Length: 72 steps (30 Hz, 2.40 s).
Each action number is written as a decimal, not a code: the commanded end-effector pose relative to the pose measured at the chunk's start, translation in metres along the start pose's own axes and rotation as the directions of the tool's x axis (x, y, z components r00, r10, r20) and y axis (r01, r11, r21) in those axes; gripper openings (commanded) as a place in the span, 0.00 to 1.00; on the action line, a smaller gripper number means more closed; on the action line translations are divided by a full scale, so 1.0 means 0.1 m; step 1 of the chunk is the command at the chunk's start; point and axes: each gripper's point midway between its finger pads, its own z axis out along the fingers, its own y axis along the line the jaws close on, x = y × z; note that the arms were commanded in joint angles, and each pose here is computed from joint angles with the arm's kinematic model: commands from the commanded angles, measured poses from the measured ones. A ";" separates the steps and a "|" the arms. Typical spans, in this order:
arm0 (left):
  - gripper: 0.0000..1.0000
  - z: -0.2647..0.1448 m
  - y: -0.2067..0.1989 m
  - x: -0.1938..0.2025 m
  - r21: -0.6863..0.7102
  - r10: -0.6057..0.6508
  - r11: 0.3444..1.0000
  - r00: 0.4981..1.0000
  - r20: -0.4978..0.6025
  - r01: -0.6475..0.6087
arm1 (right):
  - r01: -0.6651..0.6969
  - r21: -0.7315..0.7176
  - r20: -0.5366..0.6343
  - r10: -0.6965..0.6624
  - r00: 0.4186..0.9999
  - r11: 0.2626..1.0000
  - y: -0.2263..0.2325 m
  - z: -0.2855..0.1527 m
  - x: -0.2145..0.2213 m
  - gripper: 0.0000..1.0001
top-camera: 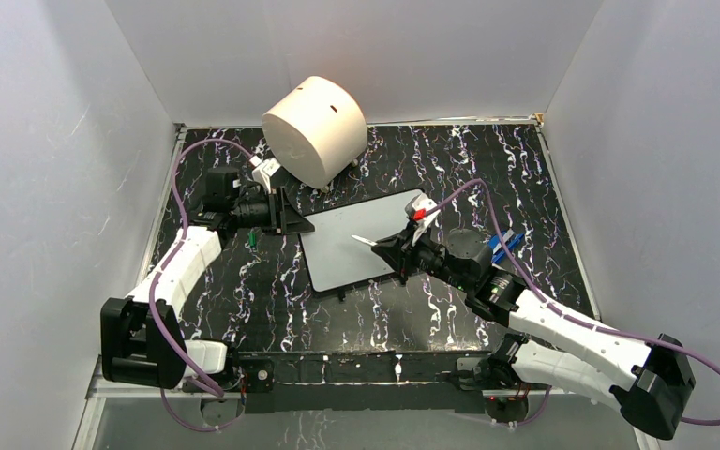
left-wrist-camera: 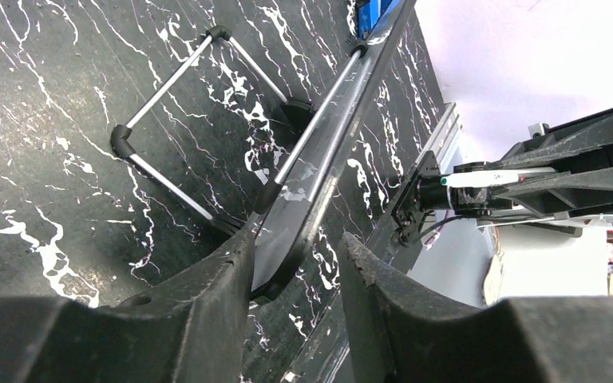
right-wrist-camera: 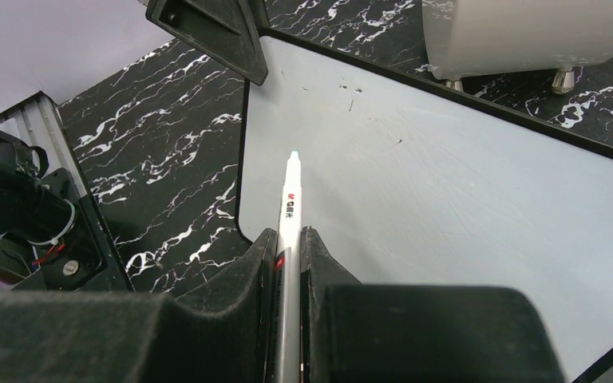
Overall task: Write a sentence on the whiteboard
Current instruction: Adjust the whiteboard at the center of the board.
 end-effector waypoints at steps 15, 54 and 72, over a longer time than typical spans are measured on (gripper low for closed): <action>0.19 0.07 -0.21 0.15 0.054 -0.047 0.998 0.998 0.036 0.045 | 0.052 0.001 0.103 -0.052 0.993 0.999 0.08 0.05 -0.42 0.00; 0.40 0.00 -0.28 0.06 -0.012 0.184 0.983 0.982 -0.052 -0.185 | 0.189 0.092 0.017 -0.191 0.981 0.978 0.27 0.11 -0.32 0.00; 0.28 0.03 -0.30 0.10 0.045 0.209 0.978 0.971 -0.113 -0.205 | 0.253 0.095 -0.011 -0.253 0.967 0.963 0.42 0.23 -0.29 0.00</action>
